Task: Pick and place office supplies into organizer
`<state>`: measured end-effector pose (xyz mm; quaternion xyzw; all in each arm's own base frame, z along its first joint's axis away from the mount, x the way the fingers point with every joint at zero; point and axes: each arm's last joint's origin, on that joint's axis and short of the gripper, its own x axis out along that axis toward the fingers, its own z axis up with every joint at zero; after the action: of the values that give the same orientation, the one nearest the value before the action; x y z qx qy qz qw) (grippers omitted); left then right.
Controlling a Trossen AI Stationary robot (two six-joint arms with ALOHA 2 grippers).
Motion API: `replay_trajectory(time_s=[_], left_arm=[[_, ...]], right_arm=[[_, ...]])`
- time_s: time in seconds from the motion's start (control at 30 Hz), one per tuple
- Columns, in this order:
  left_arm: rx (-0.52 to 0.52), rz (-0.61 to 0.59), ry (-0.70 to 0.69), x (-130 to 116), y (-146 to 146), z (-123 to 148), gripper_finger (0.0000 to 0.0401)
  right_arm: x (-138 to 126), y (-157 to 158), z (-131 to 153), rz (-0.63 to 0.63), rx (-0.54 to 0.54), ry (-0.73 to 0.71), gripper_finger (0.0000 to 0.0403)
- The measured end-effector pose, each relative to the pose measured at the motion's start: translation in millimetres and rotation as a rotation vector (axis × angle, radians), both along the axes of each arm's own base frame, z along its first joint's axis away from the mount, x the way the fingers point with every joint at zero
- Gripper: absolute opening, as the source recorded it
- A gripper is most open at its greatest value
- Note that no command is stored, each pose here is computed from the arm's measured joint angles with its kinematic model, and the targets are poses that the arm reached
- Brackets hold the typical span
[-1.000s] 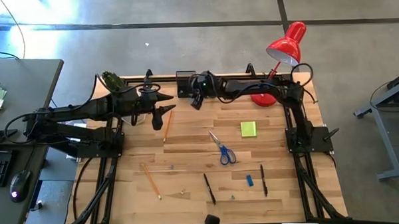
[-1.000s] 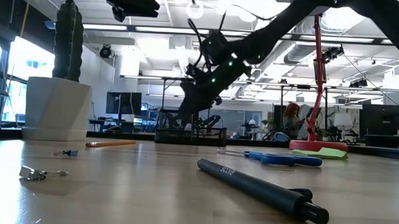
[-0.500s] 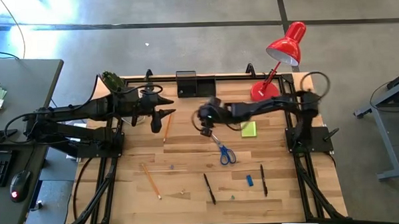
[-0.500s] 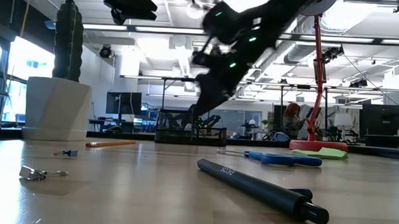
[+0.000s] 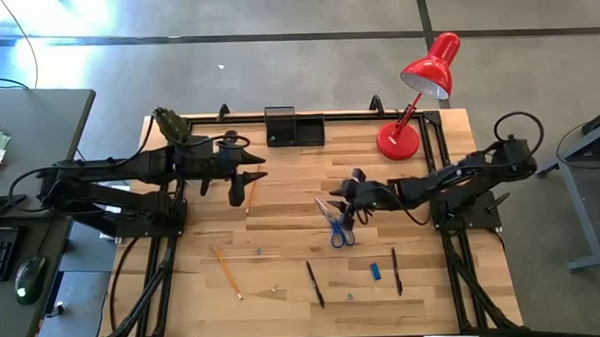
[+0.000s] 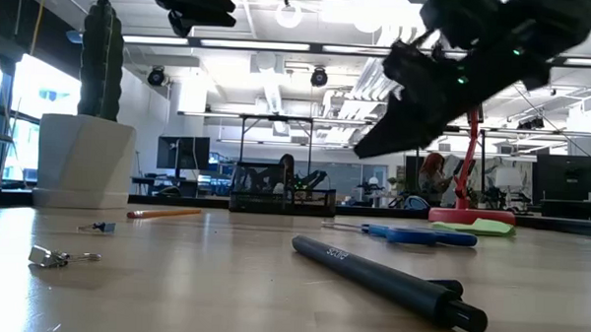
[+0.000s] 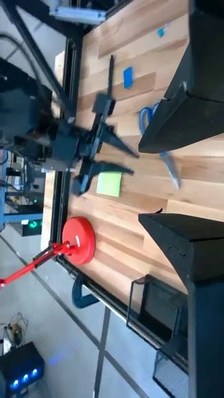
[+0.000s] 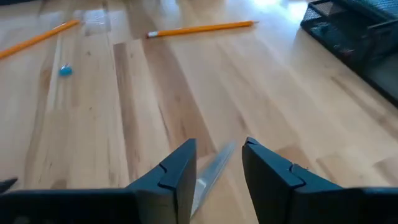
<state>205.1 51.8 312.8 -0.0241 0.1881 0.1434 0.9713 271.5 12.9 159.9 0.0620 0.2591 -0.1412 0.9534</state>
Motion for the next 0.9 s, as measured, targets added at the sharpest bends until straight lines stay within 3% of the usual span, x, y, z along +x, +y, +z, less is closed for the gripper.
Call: replay_trajectory(time_s=[0.23, 0.4, 0.57, 0.73, 0.9], left_arm=[[-0.023, -0.014, 0.048, 8, 2, -10, 0.0156], [-0.034, -0.011, 0.077, 14, 3, -16, 0.0156], [-0.091, -0.004, 0.105, 20, -1, -23, 0.0156], [-0.164, -0.032, 0.199, 24, -21, -35, 0.0156], [-0.181, -0.146, 0.297, 26, -59, -45, 0.0156]], right_arm=[[-6, 14, 0, 0.003, -0.052, -0.016, 0.0123], [-7, 19, -3, 0.059, 0.016, -0.001, 0.0123], [-5, 25, -9, 0.006, 0.098, -0.012, 0.0123], [-3, 50, -22, 0.008, 0.126, -0.033, 0.0123], [-10, 82, -21, 0.036, 0.051, -0.091, 0.0123]])
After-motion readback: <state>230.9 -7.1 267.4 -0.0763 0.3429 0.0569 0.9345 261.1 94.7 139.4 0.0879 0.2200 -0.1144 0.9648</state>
